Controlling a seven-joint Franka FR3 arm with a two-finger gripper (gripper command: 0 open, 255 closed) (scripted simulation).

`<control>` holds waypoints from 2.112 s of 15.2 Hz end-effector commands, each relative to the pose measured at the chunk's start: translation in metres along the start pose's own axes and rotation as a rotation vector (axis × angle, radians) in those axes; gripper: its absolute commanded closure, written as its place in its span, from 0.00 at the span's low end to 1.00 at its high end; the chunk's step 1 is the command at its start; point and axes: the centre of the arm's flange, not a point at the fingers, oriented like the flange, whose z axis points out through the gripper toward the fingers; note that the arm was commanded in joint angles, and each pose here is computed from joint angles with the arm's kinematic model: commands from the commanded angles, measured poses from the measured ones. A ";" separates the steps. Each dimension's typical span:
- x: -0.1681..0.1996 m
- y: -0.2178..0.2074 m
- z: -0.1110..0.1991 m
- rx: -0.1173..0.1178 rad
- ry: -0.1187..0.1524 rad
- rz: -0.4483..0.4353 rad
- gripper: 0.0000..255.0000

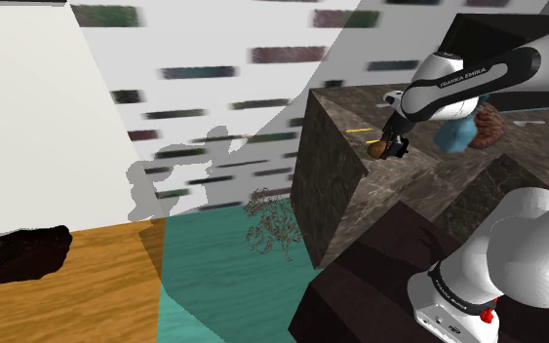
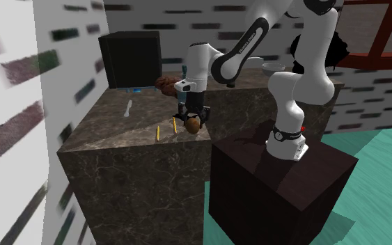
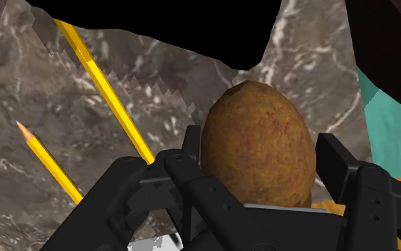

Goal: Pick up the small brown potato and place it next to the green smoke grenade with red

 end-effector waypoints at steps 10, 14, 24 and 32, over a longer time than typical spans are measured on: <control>0.004 0.002 -0.047 0.000 0.000 0.000 1.00; 0.006 0.003 -0.068 0.000 0.000 0.000 1.00; 0.011 0.006 -0.121 0.000 0.000 0.000 1.00; 0.015 0.008 -0.163 0.000 0.000 0.000 1.00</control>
